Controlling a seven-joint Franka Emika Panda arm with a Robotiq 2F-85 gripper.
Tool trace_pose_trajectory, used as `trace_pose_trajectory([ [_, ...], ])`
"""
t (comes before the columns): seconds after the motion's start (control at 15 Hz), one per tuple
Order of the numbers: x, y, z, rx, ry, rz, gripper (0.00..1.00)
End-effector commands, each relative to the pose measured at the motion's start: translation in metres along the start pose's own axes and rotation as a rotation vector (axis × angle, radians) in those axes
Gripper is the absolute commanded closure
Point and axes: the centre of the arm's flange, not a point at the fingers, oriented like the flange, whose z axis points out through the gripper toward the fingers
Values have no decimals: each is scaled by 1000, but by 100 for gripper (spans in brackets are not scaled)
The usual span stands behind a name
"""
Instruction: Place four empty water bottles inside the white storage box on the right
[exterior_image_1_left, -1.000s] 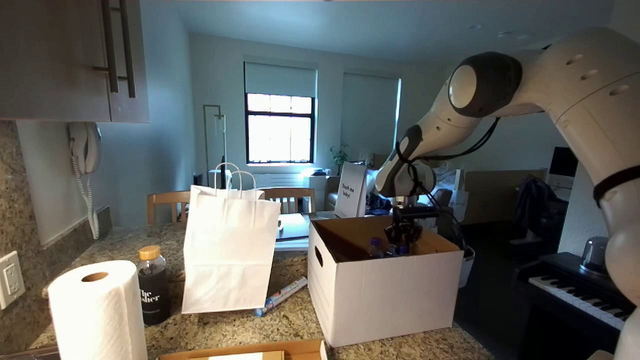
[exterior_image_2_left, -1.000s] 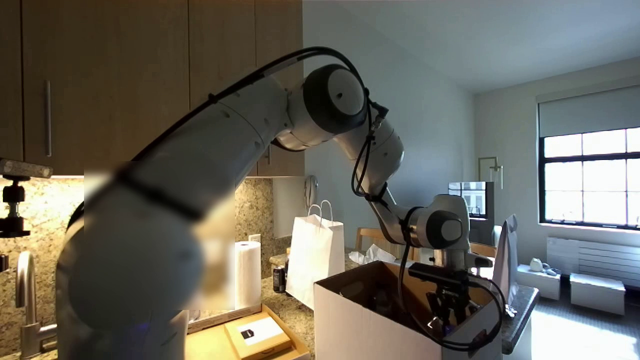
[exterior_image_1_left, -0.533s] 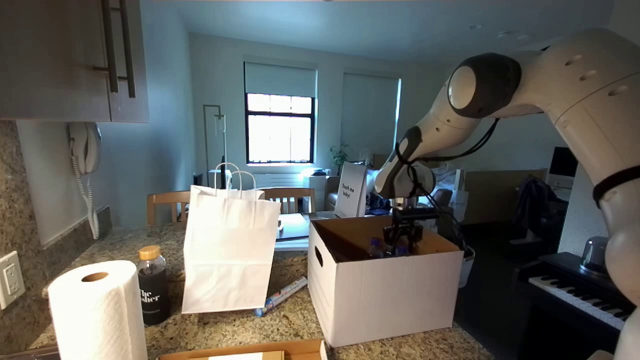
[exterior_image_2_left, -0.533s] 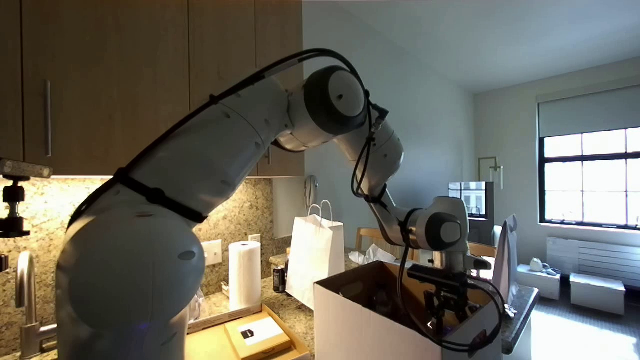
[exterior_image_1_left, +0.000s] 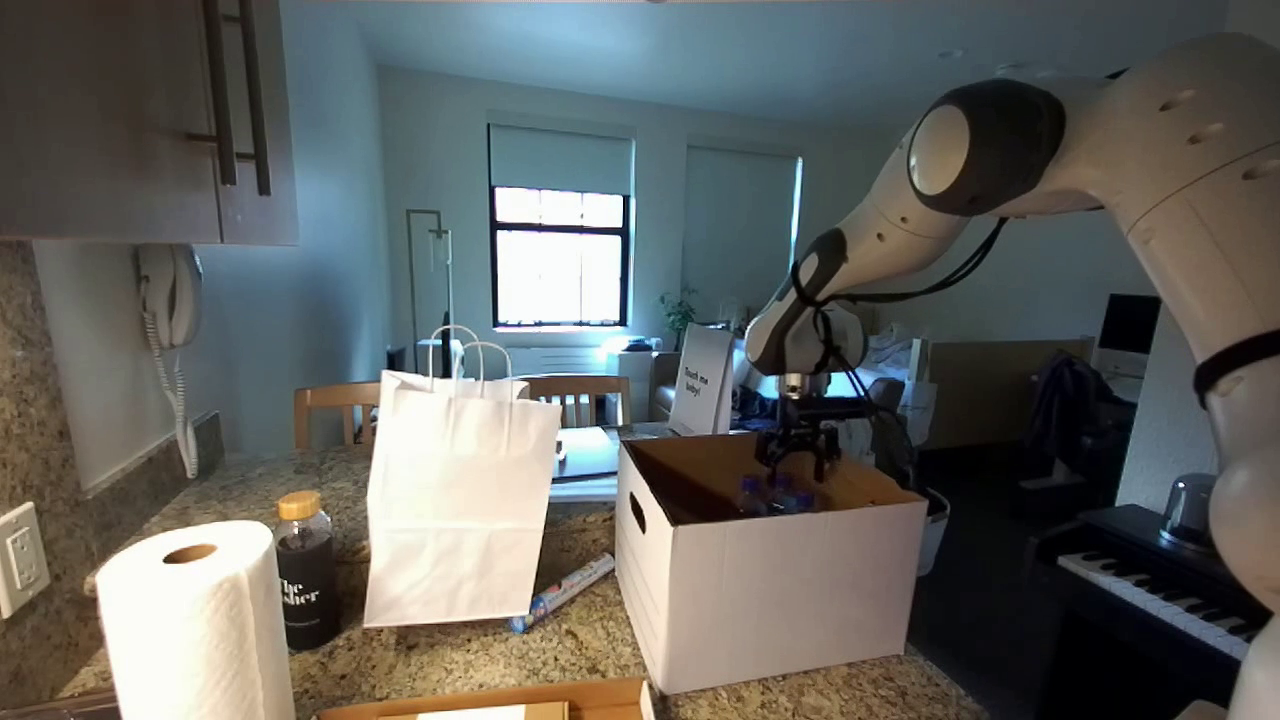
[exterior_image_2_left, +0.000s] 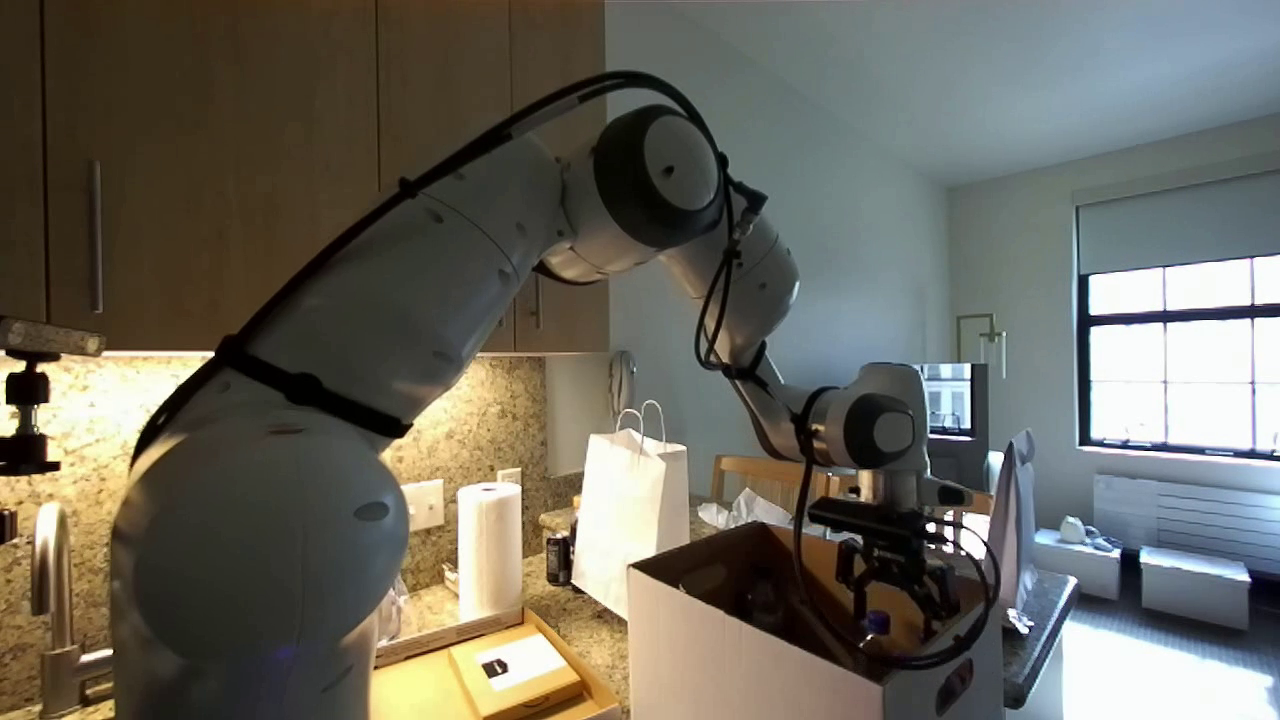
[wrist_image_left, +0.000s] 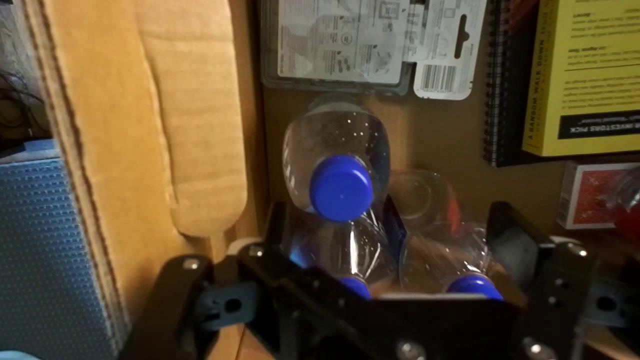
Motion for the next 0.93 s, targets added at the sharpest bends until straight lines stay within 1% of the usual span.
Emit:
trace_pose_trajectory([
  [0.0, -22, 5, -51, 53, 8, -43, 0],
  [0.47, -45, 12, -127, 86, 30, -99, 0],
  [0.67, -59, 13, -147, 89, 13, -131, 0],
  [0.87, -75, 11, -156, 80, -16, -161, 0],
])
